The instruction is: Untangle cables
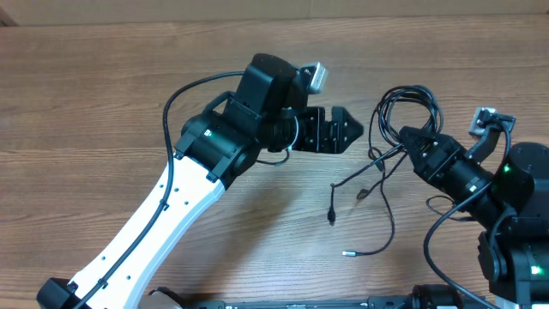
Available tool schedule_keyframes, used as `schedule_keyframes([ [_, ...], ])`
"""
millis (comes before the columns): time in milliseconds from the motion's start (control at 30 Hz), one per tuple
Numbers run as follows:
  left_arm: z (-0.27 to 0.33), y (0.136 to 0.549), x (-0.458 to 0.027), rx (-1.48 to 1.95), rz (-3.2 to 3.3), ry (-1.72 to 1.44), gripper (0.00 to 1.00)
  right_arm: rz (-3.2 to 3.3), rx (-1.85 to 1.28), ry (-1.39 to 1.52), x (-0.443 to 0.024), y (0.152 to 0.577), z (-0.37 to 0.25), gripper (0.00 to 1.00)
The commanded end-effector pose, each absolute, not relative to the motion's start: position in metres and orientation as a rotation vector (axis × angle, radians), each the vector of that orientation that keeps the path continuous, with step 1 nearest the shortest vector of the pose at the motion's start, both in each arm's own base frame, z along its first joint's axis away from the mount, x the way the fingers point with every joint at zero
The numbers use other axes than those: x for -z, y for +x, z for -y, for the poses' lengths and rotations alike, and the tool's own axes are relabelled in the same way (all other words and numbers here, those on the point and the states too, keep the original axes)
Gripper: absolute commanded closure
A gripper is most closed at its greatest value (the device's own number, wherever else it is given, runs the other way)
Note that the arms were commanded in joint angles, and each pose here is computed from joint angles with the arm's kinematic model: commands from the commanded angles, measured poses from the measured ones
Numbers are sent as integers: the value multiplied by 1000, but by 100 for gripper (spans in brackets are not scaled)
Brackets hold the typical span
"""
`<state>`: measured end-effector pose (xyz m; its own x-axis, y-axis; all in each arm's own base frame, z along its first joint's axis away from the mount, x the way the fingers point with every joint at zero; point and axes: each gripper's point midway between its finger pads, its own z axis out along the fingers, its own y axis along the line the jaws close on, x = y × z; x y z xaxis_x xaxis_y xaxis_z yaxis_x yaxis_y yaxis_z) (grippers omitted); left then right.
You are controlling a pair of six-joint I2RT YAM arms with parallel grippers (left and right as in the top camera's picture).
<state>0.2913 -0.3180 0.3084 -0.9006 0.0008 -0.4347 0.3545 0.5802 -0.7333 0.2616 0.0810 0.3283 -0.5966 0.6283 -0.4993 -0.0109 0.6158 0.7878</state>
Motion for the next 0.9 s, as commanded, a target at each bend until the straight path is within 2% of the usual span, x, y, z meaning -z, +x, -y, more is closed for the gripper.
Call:
schedule_keyframes([
  [0,331,277,-335,1415,-2382,291,5,-1987,-1054,553,-337,261,-82,96],
  [233,341,276,-345,1458,-2336,296,6,-1968,-1140,420,-352,256,-98,96],
  [467,354,271,-353,1506,-2297,318,14,-1979,-1179,383,-353,252,-104,96],
  [533,358,270,-358,1517,-2272,336,22,-1981,-1179,381,-353,252,-104,96],
  [567,359,271,-360,1522,-2259,342,34,-1981,-1181,380,-353,252,-104,96],
  [633,359,271,-363,1531,-2249,336,45,-1982,-1187,375,-353,251,-105,96],
  [733,360,272,-363,1540,-2257,318,52,-1985,-1203,362,-354,249,-108,96],
  [867,360,272,-362,1541,-2259,308,55,-1989,-1236,332,-356,246,-112,96],
])
